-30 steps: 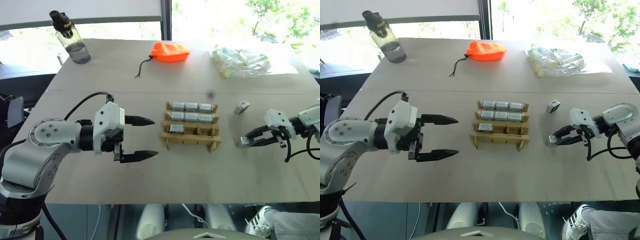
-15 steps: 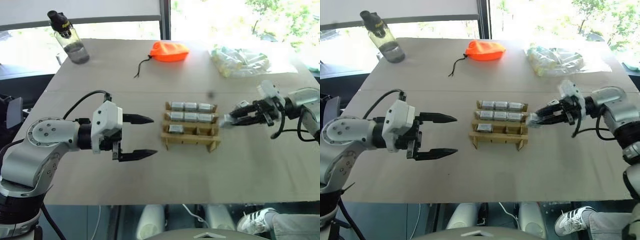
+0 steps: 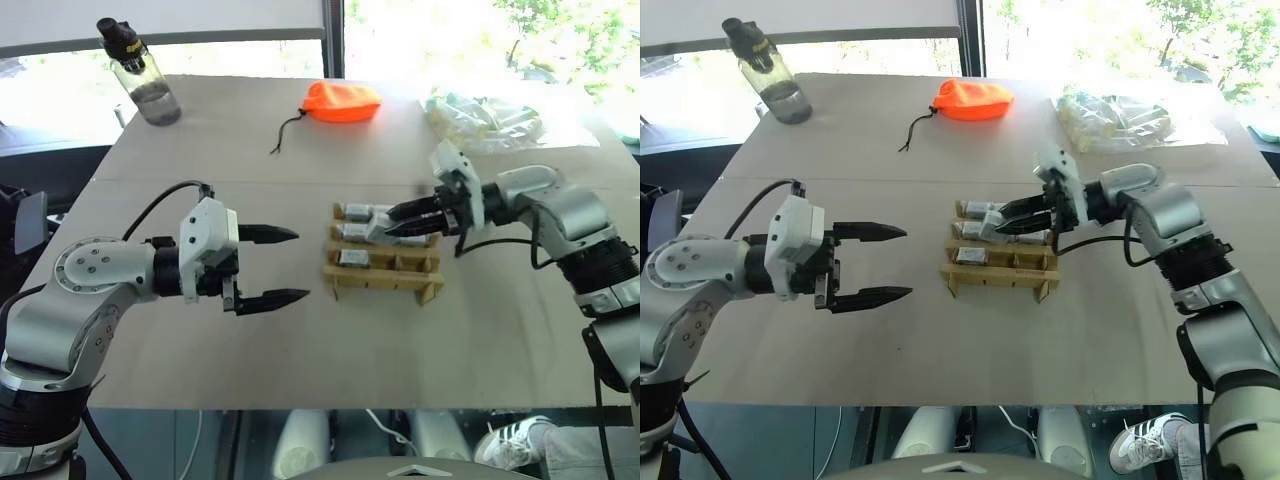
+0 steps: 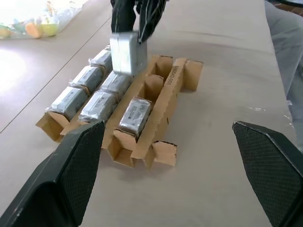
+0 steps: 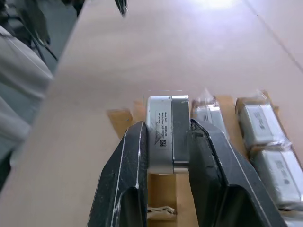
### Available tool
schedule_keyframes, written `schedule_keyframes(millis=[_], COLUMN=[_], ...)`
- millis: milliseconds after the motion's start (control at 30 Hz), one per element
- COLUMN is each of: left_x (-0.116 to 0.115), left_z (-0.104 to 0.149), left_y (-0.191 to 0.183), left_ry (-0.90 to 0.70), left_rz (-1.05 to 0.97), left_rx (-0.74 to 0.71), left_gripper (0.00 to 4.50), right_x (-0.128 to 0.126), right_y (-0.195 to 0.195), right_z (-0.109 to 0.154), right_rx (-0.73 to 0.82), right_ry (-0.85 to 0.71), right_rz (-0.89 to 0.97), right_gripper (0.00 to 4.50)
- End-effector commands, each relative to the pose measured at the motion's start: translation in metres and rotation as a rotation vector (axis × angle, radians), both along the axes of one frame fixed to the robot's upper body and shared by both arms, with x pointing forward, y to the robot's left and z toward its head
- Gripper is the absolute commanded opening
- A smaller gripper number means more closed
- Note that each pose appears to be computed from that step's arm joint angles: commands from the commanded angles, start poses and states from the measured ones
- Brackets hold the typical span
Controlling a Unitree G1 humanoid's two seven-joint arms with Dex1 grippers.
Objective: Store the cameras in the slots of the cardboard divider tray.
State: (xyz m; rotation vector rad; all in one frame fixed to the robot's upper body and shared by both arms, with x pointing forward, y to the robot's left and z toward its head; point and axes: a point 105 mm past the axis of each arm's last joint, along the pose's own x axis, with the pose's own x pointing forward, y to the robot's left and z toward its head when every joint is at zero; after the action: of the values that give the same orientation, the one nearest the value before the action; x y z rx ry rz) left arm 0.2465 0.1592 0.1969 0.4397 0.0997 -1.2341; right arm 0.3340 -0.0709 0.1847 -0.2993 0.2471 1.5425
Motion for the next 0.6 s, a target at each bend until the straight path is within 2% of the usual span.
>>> schedule_keyframes(millis=[33, 233, 367, 600], left_x=[0.0, 0.0, 0.001, 0.002], left_z=[0.007, 0.006, 0.005, 0.004], left_y=[0.002, 0.002, 0.002, 0.001], left_ry=[-0.044, -0.047, -0.05, -0.058], left_rz=[0.008, 0.014, 0.014, 0.013], left_rx=[0.012, 0.014, 0.015, 0.018], left_gripper=[4.5, 4.5, 4.5, 4.5], right_x=[-0.007, -0.016, -0.008, -0.001], right_y=[-0.003, -0.01, -0.008, -0.006], right_z=[-0.007, -0.017, -0.026, -0.033], right_rx=[-0.061, -0.144, -0.208, -0.264], right_ry=[-0.003, 0.008, -0.048, -0.058], right_rz=[0.041, 0.086, 0.041, -0.042], right_gripper=[0.65, 0.65, 0.65, 0.65])
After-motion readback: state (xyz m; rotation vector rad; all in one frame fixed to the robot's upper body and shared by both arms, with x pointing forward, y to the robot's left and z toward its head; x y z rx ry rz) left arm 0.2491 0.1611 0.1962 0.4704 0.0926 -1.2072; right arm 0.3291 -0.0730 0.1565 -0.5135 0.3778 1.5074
